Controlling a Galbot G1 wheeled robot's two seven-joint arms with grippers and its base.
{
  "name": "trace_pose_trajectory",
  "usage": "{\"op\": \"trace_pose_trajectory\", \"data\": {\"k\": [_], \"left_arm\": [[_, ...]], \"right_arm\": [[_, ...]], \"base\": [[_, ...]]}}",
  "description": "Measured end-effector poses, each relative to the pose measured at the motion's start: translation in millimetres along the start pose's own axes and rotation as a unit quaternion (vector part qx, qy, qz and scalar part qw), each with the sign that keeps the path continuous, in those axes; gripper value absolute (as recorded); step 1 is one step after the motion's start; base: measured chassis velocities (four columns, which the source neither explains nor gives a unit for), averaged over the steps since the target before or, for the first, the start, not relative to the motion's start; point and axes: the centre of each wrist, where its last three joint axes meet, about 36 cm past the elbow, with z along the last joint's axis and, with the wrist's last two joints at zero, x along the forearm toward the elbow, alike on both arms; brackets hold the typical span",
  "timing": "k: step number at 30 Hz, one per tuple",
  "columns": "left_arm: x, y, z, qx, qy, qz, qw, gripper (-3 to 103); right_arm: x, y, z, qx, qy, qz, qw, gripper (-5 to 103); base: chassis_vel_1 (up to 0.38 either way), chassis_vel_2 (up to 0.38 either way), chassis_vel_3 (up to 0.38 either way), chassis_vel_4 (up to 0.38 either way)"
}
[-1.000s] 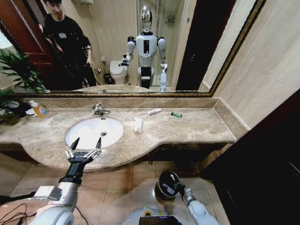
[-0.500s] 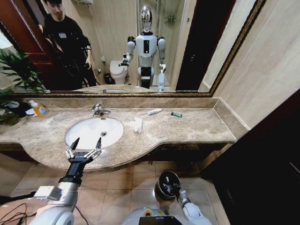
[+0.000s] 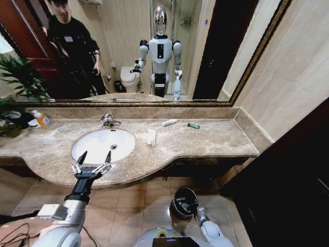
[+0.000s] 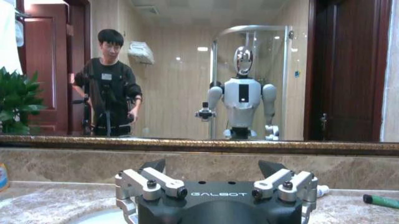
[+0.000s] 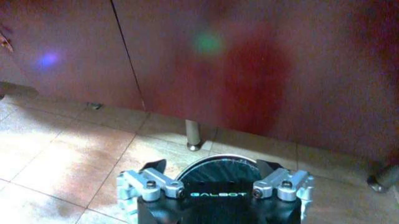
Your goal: Pick up the trash from the sink and place it in the trash bin.
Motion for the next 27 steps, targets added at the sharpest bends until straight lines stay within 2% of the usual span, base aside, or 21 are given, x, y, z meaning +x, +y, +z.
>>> {"op": "trace_pose_trajectory", "data": {"k": [9,12,15,16,20,25,27], "left_arm": [[0.0,0.0,0.0,0.0,0.0,0.0,1.0,100],[0.0,0.0,0.0,0.0,0.0,0.0,1.0,100],[0.0,0.0,0.0,0.0,0.0,0.0,1.0,100],[0.0,0.0,0.0,0.0,0.0,0.0,1.0,100],[0.0,0.0,0.0,0.0,0.0,0.0,1.0,100],[0.0,0.0,0.0,0.0,0.0,0.0,1.0,100],[0.0,0.0,0.0,0.0,0.0,0.0,1.0,100]], "right_arm": [[21.6,-12.3,-23.8,-0.003,-0.015,0.0,1.0,100],[31.0,-23.1,-33.4,-0.002,-0.026,0.008,1.0,100],[53.3,-45.0,-54.7,-0.021,-0.041,0.017,0.999,100],[53.3,-45.0,-54.7,-0.021,-0.041,0.017,0.999,100],[85.1,-67.2,-89.0,-0.047,-0.064,0.006,0.997,100],[115.9,-74.5,-118.6,-0.05,-0.085,-0.007,0.995,100],[138.1,-74.8,-147.6,-0.05,-0.109,-0.016,0.993,100]], "base": [[0.0,0.0,0.0,0.0],[0.0,0.0,0.0,0.0],[0.0,0.0,0.0,0.0],[0.0,0.0,0.0,0.0],[0.0,0.0,0.0,0.0],[0.0,0.0,0.0,0.0],[0.0,0.0,0.0,0.0]]}}
